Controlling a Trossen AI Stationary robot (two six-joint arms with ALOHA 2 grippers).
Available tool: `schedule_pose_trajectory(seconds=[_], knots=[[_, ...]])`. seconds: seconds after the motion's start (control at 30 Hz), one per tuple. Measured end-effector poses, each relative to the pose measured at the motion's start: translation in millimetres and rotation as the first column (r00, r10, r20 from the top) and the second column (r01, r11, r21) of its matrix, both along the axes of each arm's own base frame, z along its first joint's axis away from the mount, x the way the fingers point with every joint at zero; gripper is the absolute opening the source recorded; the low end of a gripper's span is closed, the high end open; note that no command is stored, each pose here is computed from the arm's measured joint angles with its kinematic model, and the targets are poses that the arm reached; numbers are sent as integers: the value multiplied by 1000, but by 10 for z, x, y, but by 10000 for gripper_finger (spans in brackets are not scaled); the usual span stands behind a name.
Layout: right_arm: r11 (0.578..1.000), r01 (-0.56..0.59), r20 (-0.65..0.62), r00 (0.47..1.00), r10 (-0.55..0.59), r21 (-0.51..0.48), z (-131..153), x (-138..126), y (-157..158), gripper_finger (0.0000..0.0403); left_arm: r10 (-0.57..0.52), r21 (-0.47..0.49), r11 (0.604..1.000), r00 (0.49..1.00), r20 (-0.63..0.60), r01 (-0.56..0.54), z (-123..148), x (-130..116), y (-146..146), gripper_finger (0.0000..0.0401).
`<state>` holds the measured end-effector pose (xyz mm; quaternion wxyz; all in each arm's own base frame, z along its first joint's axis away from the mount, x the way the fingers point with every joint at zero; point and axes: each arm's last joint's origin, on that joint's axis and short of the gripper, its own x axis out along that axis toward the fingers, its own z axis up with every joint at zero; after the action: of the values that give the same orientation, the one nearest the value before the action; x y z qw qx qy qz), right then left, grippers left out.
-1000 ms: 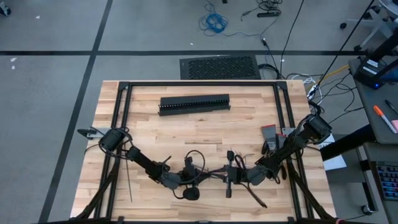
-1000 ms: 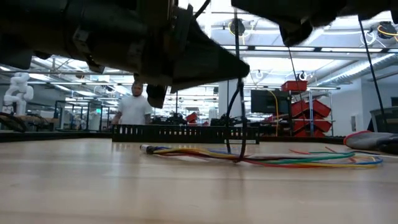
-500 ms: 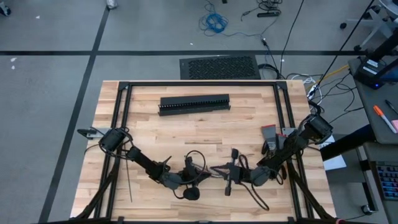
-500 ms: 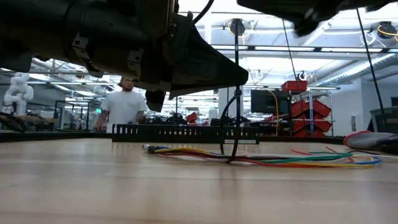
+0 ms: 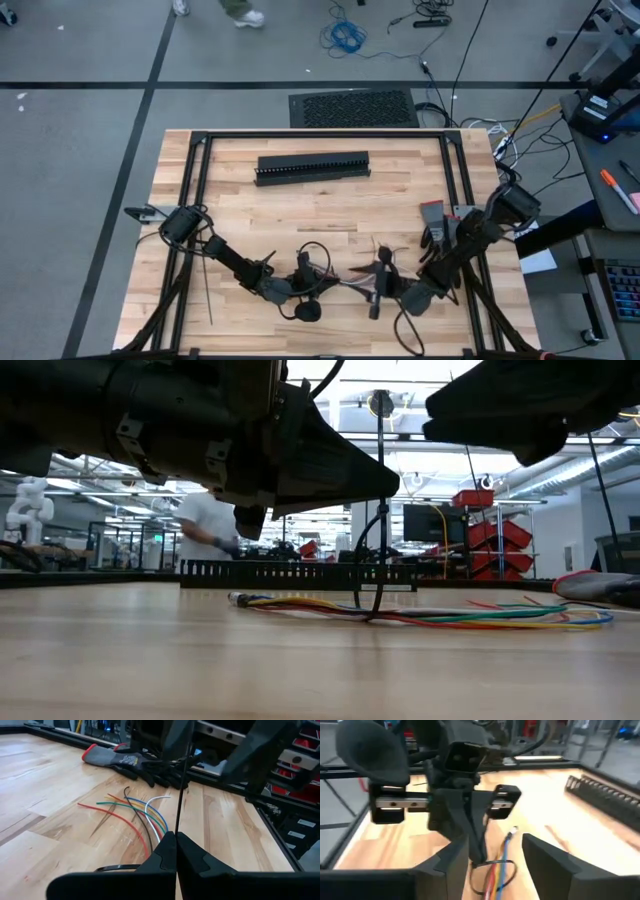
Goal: Ziptie cables
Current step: Wrap the cable wires with the black zip tie
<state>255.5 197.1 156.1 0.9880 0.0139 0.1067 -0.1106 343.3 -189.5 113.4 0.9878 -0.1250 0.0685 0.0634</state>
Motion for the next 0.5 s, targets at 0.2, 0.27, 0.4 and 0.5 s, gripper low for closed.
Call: schedule_pose_trajectory(seconds=[0.2,0.27,0.4,0.5], knots=[[997,-52,-14,999,52,59,-71,190,-161,191,0,0,1000,1000,0,0,1,0,0,1],[996,-56,-12,998,57,70,-97,235,-200,188,0,0,1000,1000,0,0,1,0,0,1],[995,-67,-20,997,69,77,-109,267,-238,174,-2,0,1000,1000,0,2,3,0,0,1],[993,-83,-11,996,85,84,-98,273,-236,155,-2,0,1000,1000,0,2,3,0,-1,1]])
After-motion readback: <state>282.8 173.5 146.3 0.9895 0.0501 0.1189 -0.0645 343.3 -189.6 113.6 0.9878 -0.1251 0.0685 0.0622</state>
